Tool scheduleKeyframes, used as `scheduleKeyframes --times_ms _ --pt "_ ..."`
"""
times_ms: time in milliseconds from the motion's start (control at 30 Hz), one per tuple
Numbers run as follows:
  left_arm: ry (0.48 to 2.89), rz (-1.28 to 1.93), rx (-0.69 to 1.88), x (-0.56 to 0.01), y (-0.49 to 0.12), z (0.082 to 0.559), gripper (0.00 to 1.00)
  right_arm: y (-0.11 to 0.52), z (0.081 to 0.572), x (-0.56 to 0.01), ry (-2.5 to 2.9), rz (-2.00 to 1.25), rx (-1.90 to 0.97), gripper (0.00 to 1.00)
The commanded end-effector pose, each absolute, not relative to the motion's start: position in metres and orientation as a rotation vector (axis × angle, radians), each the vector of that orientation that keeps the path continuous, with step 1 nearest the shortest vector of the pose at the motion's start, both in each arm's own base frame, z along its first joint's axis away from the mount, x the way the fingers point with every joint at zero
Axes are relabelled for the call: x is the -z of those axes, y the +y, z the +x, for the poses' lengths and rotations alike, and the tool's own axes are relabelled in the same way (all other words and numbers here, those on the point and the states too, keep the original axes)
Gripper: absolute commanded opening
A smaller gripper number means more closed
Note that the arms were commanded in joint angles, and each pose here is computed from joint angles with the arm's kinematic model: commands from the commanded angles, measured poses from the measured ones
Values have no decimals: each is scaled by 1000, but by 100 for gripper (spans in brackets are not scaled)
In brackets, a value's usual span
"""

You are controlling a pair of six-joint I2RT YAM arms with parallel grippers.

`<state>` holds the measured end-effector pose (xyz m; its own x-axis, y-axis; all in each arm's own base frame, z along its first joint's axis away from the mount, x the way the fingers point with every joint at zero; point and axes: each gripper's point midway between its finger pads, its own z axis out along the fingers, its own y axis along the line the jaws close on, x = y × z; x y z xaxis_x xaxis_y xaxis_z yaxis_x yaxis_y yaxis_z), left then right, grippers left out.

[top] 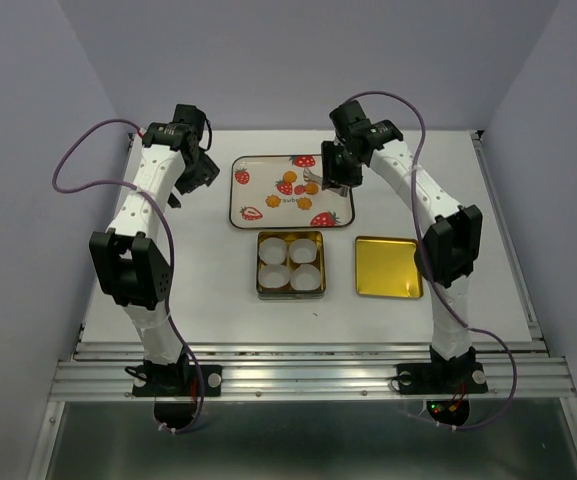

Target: Pack the cookies

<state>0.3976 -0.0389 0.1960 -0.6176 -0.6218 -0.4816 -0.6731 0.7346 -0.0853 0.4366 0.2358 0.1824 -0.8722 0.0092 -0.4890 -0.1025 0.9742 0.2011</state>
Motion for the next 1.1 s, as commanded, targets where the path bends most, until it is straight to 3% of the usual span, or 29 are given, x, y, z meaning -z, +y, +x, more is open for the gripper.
scheduleKeyframes --times_ms 0,733,1067 --pt "2418 -978 -170 -210 -33 386 99 243 445 -184 2580 -112 -266 54" --pt "2458 -978 -189 -198 -32 375 99 248 438 -154 2639 -201 -184 53" --pt "2454 -979 -174 -200 -34 378 99 251 435 -157 2634 -195 -221 43"
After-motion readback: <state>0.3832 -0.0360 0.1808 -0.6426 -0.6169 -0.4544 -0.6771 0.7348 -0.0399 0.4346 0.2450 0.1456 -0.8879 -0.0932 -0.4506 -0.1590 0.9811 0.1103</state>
